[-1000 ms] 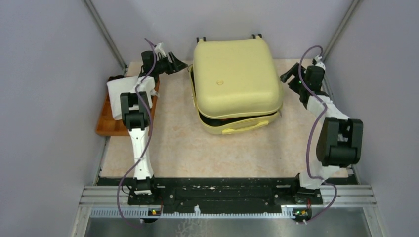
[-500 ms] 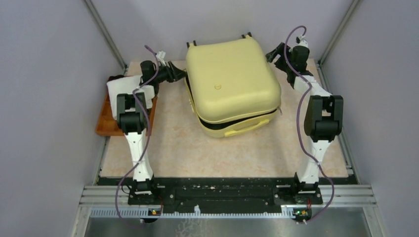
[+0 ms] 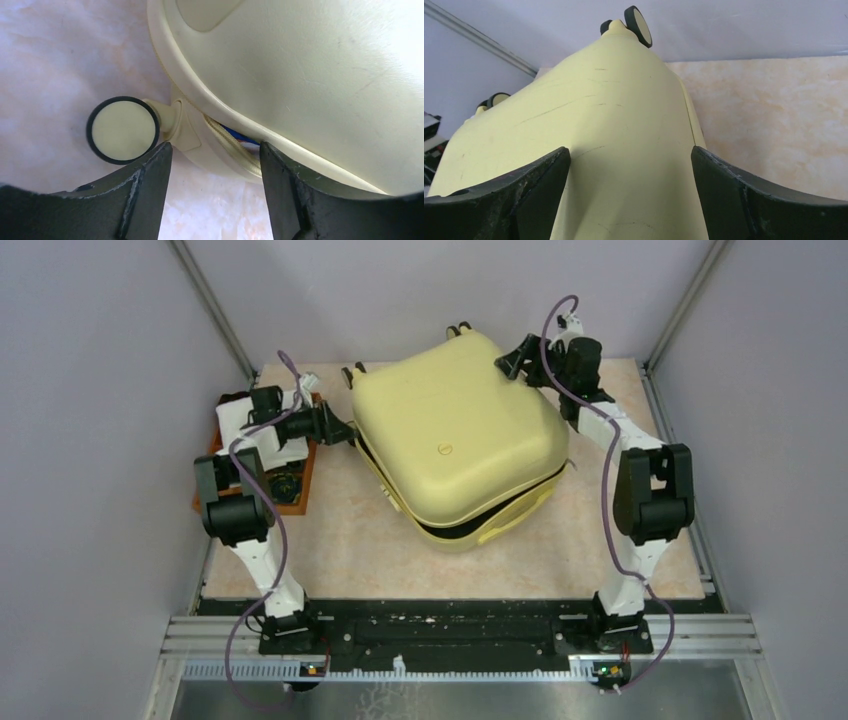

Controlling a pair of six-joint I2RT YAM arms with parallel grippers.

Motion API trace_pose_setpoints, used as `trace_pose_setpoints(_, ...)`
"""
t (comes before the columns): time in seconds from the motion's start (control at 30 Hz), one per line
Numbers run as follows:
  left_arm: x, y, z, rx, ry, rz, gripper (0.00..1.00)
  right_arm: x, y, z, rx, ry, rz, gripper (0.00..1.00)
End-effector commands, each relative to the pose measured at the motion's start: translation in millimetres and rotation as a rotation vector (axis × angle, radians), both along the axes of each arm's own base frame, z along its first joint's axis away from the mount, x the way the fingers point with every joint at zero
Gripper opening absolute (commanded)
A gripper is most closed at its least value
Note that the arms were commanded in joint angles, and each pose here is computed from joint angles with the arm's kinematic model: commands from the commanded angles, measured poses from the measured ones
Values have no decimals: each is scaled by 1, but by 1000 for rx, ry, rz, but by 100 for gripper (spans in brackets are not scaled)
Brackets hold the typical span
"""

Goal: Pack the luggage
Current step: Zip the luggage at the center of the board.

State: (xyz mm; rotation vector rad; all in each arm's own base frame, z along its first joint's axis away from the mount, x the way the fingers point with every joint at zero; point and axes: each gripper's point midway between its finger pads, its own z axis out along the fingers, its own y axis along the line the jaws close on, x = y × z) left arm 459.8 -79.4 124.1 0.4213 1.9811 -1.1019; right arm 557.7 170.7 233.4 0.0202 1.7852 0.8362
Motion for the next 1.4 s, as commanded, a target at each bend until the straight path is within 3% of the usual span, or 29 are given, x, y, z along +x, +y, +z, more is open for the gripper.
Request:
trace_pose_setpoints(0.0,6,34,54,11,-175,-36,73,-43,9,-20,-157,105,57,95)
trace_pose_setpoints(0.2,75,68,93,270,-521,82,86,-63,-22,24,-296,8,-40,99)
trace_pose_setpoints(0.33,97,61,99,487,-737,39,89,-95,-25,33,-307,-28,-25,99)
trace_pose_setpoints(0.53,111,31,87,757,-1075,-127,98,-146,-17,32,-330,-41,37,99)
trace_pose_setpoints(0.7,115,12,90,814,-1292,-227,98,-174,-18,34,-341,-39,45,99)
trace_pose_setpoints(0.97,123,0,73,1041,-1579,-359,98,-201,-14,30,-377,-43,121,99)
trace_pose_setpoints(1.1,135,-7,99,1001,-1607,-277,84,-216,-11,9,-482,-60,159,99)
trace_pose_setpoints(1.27,137,-14,130,869,-1514,-185,51,-232,-5,-8,-611,-99,188,99)
trace_pose_setpoints(1.37,134,-16,139,794,-1432,-159,38,-242,-2,-10,-662,-147,191,99)
